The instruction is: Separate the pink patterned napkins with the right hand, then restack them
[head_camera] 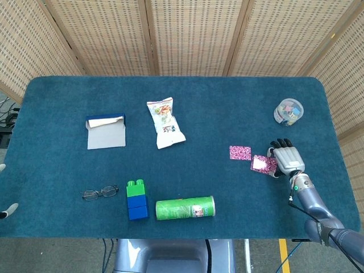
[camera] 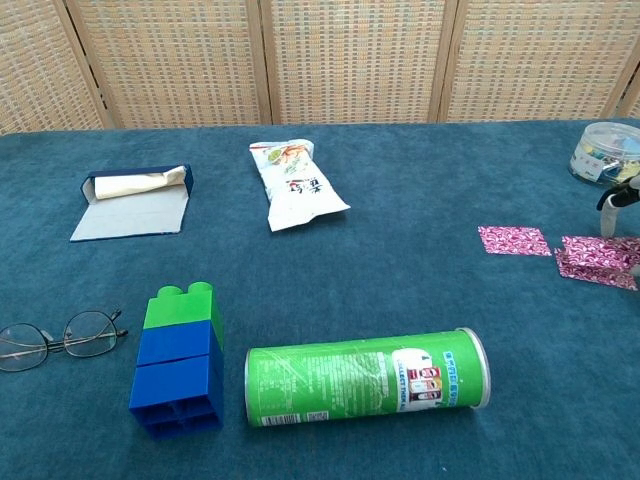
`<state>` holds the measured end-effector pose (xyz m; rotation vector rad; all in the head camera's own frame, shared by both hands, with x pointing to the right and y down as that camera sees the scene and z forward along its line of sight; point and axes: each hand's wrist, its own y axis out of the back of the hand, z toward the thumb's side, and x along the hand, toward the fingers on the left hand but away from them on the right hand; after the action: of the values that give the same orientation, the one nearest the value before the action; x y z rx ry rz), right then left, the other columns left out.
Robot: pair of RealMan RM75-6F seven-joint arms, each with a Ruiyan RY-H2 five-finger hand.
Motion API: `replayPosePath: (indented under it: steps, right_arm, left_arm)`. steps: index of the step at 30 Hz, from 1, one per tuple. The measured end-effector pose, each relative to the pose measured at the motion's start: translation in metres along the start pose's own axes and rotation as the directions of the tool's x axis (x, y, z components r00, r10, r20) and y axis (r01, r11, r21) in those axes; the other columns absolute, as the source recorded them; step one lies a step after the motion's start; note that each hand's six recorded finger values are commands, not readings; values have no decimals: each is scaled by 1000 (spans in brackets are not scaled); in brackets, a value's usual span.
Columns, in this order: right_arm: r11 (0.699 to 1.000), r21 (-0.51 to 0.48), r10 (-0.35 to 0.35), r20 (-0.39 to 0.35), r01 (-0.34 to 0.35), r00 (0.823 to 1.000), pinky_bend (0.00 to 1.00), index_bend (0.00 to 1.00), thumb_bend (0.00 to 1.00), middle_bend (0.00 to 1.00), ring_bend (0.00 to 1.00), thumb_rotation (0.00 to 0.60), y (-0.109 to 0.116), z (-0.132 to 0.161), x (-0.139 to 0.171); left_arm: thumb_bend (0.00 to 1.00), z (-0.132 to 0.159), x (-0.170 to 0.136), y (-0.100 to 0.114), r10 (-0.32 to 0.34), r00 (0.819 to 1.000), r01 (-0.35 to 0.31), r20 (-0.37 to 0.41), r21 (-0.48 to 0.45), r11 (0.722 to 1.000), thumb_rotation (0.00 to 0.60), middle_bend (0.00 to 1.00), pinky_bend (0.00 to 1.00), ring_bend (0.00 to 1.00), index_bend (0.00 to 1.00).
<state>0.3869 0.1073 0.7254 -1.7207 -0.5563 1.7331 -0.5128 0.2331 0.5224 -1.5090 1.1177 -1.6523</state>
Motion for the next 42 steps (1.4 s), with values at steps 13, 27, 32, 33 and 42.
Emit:
replayPosePath:
  steps: [13, 27, 32, 33, 42]
  right_arm:
    - [1000, 7, 11, 5, -11, 1000, 0, 389, 272, 149, 0, 600, -8, -6, -4]
    - [1000, 10, 23, 7, -23, 1000, 0, 304, 260, 124, 0, 600, -5, -7, -5]
    - [1000, 19, 24, -3, -23, 1000, 0, 302, 260, 122, 0, 600, -1, -4, -4]
    - [1000, 20, 22, -6, -22, 1000, 0, 302, 260, 122, 0, 600, 0, -2, -4]
    - [1000, -2, -24, -67, 24, 997, 0, 301, 260, 123, 0, 600, 23, 28, -8]
  left_arm:
    - [49, -3, -3, 1, 1, 1000, -1, -8, 0, 1000, 600, 0, 0, 0, 104]
    - [49, -6, -3, 0, 4, 1000, -4, -11, -4, 1000, 600, 0, 0, 0, 103]
    - [48, -7, -3, -1, 1, 1000, -1, -13, -4, 1000, 600, 0, 0, 0, 103]
    - [48, -7, -3, -1, 1, 1000, -1, -13, -5, 1000, 600, 0, 0, 0, 103]
    - [49, -7, -3, -1, 0, 1000, 0, -11, -9, 1000, 600, 0, 0, 0, 103]
